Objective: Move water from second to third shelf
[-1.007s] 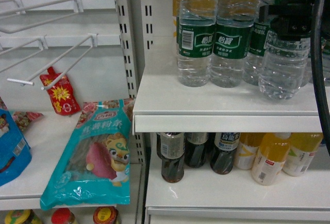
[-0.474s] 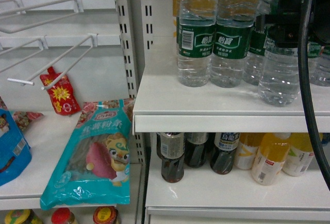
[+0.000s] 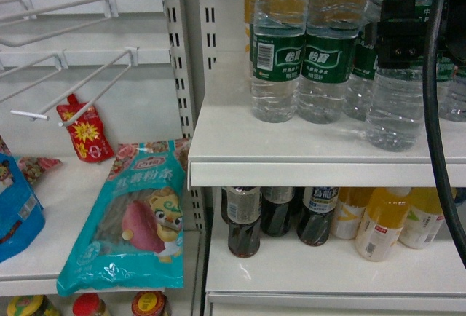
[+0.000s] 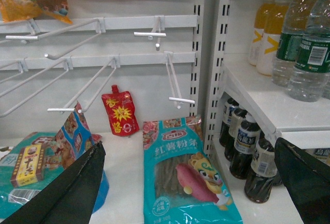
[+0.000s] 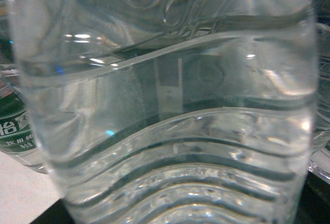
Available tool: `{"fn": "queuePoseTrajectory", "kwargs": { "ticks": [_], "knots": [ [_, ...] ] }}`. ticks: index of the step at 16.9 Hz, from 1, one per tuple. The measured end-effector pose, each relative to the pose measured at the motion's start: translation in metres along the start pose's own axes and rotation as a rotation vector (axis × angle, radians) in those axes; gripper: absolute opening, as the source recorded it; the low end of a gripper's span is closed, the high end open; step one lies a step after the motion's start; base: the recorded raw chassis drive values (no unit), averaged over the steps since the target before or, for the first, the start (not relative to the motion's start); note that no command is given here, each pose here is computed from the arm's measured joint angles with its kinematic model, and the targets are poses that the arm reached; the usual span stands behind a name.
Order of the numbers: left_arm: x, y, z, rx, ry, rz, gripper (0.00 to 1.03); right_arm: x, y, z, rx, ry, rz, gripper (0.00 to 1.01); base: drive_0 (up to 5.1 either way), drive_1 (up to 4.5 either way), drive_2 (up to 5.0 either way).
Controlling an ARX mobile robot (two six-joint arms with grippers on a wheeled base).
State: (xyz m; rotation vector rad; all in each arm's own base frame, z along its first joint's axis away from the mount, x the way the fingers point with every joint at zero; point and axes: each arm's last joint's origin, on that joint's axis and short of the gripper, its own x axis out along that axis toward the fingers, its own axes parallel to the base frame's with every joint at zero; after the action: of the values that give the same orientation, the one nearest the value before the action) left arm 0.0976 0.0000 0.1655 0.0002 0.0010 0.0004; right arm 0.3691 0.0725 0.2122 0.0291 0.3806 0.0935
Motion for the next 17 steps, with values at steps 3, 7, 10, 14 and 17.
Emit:
{"fn": "queuePoseTrajectory", "kwargs": {
  "ticks": [3, 7, 10, 14, 17],
  "knots": [
    [0.000, 0.000, 0.000, 0.000, 0.000, 0.000, 0.98, 0.000, -0.002, 0.001, 0.003, -0.004, -0.004, 0.99, 0.0, 0.00, 0.0],
    [0.000, 0.000, 0.000, 0.000, 0.000, 0.000, 0.98, -0.002, -0.002, 0.001, 0.002, 0.005, 0.006, 0.98, 0.0, 0.00, 0.0],
    [0.000, 0.000, 0.000, 0.000, 0.000, 0.000, 0.98, -0.015, -0.002, 0.015, 0.004, -0.034, 0.011, 0.98, 0.0, 0.00, 0.0],
    [0.000, 0.000, 0.000, 0.000, 0.000, 0.000, 0.98, -0.024, -0.005, 0.006, 0.004, 0.008, 0.023, 0.98, 0.0, 0.00, 0.0],
    [0.000, 0.000, 0.000, 0.000, 0.000, 0.000, 0.98, -0.035, -0.010, 0.008, 0.010, -0.004, 0.025, 0.98, 0.0, 0.00, 0.0]
  ]
}}
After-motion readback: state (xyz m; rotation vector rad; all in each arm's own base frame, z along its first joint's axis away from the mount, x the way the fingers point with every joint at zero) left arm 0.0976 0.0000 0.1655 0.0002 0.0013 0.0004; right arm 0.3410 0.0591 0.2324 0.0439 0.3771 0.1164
